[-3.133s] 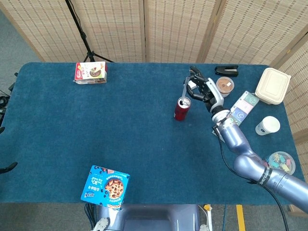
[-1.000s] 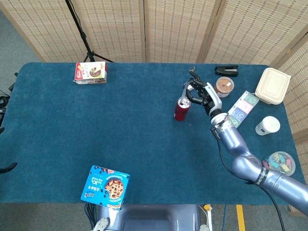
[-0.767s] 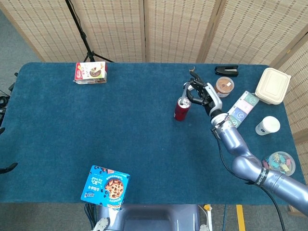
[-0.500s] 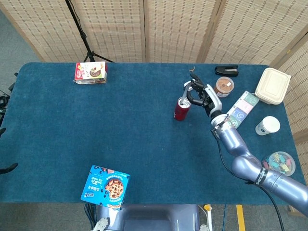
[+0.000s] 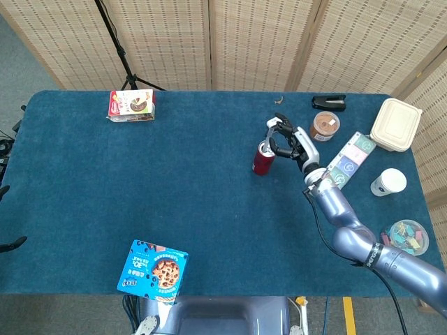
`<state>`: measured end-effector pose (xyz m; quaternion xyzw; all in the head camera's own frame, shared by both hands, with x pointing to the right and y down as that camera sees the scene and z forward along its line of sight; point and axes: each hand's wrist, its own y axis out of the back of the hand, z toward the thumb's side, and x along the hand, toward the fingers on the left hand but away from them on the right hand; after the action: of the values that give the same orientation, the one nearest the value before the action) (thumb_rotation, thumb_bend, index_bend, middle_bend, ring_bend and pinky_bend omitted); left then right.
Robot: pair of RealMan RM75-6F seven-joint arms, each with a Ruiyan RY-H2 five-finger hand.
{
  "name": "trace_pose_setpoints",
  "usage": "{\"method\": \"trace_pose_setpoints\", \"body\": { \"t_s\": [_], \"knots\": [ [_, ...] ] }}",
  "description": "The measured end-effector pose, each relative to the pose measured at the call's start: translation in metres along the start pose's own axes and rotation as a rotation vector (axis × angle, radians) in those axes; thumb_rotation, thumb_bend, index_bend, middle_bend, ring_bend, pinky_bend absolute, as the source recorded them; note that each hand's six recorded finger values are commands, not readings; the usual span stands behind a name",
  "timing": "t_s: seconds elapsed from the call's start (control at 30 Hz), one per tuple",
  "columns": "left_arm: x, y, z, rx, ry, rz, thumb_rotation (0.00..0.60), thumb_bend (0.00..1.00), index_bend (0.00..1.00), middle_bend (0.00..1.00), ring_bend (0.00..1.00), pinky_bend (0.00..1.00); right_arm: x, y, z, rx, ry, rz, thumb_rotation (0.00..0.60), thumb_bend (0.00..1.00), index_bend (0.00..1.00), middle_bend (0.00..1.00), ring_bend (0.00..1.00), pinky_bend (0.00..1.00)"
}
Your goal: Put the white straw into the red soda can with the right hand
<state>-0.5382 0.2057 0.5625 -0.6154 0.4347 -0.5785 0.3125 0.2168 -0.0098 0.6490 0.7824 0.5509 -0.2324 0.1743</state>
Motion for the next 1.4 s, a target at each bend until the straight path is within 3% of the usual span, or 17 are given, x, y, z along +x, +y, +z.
{"method": "trace_pose_setpoints", "body": {
  "t_s": [0.97, 1.4],
  "knots": [
    [0.001, -0.005, -0.005, -0.011, 0.015, -0.016, 0.6, 0.0, 0.0, 0.0, 0.0, 0.0, -0.009, 0.004, -0.034, 0.131, -0.05, 0.004, 0.6, 0.58, 0.54, 0.0, 0.0, 0.0],
    [0.002, -0.007, -0.005, -0.014, 0.016, -0.023, 0.6, 0.0, 0.0, 0.0, 0.0, 0.0, -0.014, -0.005, -0.044, 0.151, -0.063, 0.029, 0.6, 0.58, 0.52, 0.0, 0.0, 0.0]
  ]
}}
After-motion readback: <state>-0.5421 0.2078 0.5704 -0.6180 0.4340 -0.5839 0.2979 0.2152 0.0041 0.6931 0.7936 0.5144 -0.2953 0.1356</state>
